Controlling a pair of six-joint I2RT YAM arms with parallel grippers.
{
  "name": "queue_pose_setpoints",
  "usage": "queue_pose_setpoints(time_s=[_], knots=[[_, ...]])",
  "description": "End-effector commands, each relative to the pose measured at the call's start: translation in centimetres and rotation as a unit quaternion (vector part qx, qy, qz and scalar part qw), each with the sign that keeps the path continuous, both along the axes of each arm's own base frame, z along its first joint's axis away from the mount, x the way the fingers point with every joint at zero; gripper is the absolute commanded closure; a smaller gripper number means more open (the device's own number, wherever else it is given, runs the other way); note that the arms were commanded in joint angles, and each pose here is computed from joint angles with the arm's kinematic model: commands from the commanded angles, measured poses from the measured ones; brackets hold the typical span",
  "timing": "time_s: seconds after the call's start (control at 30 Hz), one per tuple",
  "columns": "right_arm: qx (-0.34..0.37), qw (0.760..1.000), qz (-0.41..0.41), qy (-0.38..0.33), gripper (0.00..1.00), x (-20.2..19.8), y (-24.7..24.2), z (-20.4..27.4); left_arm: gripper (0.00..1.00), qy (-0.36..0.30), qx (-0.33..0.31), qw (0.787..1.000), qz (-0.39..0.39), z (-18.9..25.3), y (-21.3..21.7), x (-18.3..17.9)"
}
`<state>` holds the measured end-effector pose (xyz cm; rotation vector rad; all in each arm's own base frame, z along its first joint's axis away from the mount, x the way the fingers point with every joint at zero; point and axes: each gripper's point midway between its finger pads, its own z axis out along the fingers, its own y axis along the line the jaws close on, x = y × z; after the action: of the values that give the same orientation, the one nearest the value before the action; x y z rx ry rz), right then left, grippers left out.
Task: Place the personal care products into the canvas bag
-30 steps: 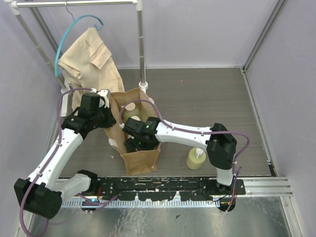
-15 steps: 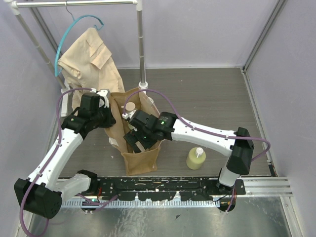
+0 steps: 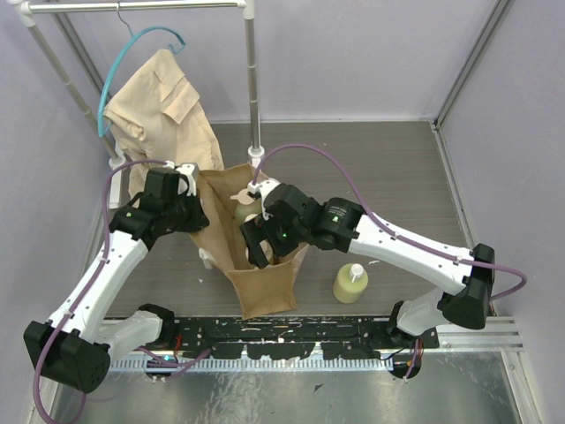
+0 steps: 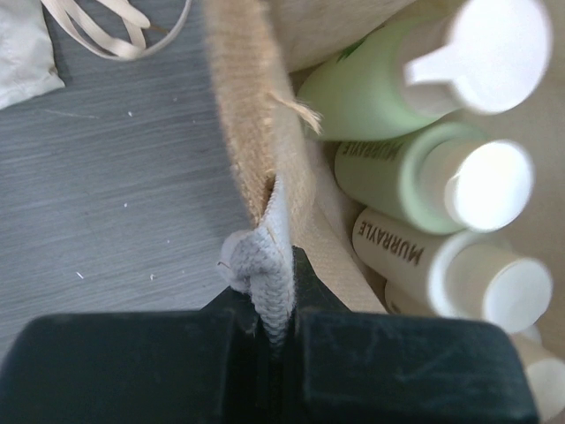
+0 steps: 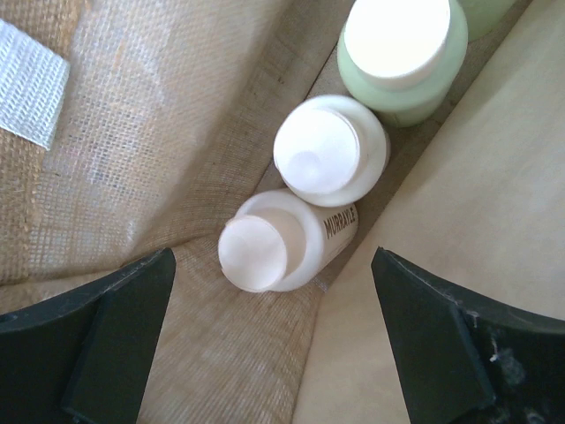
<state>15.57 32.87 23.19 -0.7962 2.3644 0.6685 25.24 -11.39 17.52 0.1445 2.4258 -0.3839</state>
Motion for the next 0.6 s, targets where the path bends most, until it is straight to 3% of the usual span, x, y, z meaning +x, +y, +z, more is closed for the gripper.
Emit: queue_pose_setpoints(time_s=[0.0,0.2,0.33,0.57], knots=[[0.024,0.999,-0.019,-0.035,0.00,0.4,-1.4,2.8,1.00,-0.021,0.010,1.000,0.011,0.9,0.7,0.8],[-0.018,0.998,-0.032,-0.042,0.00,1.8,-0.8,0.7,1.00,-0.021,0.012,1.000,0.013,0.9,0.8,0.8],[0.008,0.995,-0.056,-0.079,0.00,2.5,-1.5,4.6,1.00,-0.021,0.016,1.000,0.016,0.8,1.0,0.8],[-0.007,0.974,-0.182,-0.135,0.00,3.3,-9.2,9.0,1.00,-0.025,0.013,0.999,0.018,0.7,0.7,1.6]])
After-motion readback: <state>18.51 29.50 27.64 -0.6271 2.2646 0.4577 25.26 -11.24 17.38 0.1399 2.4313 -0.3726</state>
